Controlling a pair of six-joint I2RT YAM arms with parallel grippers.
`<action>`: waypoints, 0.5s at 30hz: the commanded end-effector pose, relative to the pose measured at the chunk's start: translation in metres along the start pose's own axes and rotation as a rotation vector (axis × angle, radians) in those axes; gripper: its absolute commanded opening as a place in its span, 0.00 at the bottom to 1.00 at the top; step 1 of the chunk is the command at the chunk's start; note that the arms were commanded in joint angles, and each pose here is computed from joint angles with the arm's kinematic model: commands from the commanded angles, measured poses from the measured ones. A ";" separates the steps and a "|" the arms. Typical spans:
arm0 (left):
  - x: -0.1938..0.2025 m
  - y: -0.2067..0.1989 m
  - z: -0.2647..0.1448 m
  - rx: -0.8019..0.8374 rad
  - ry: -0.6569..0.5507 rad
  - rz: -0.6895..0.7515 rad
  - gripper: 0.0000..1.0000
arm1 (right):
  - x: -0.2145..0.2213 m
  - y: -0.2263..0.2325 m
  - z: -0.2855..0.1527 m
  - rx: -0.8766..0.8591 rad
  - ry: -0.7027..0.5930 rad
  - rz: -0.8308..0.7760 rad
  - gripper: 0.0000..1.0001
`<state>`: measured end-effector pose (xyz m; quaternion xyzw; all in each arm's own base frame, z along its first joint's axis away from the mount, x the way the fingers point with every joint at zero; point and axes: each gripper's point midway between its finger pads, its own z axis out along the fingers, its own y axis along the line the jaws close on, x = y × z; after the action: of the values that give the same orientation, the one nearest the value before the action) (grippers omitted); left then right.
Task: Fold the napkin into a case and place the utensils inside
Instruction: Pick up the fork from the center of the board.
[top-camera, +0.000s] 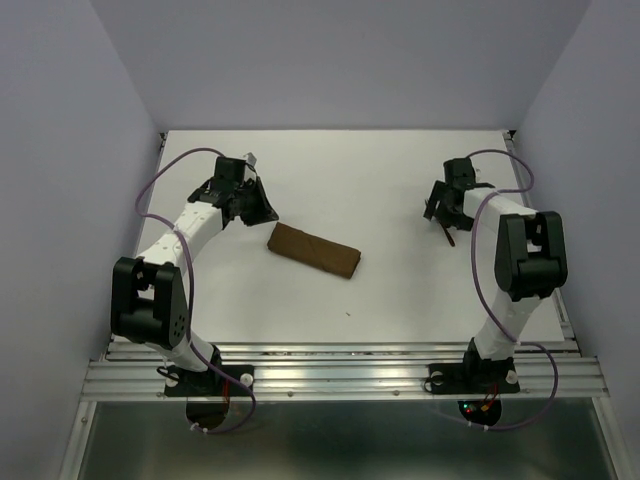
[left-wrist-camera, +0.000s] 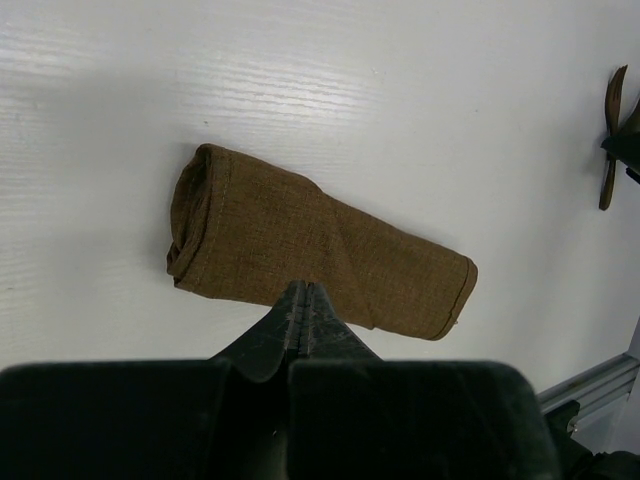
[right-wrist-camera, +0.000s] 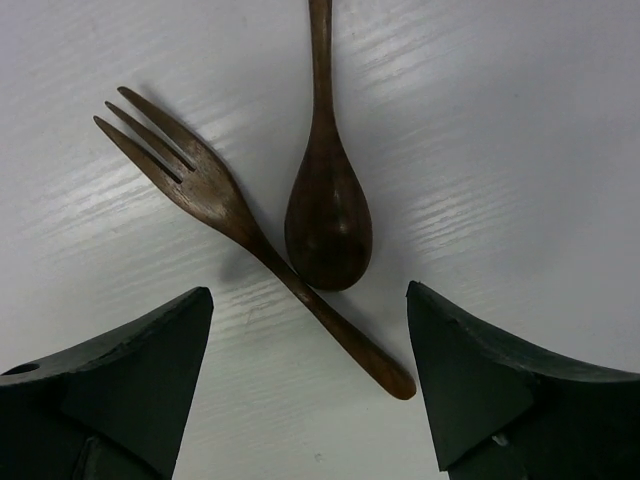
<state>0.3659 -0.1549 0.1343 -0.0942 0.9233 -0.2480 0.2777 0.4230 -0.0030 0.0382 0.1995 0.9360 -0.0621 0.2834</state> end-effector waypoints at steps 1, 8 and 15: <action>-0.001 -0.009 -0.010 0.029 -0.020 0.035 0.00 | 0.016 0.012 0.007 -0.093 0.059 -0.038 0.84; 0.000 -0.009 -0.006 0.028 -0.014 0.031 0.00 | 0.042 0.044 0.001 -0.299 0.143 -0.035 0.80; 0.001 -0.012 -0.001 0.029 -0.005 0.032 0.00 | 0.056 0.093 -0.022 -0.456 0.154 -0.112 0.76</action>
<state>0.3638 -0.1598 0.1343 -0.0883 0.9239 -0.2499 0.2760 0.4217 0.0536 0.0308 0.1320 0.9483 0.0812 0.2768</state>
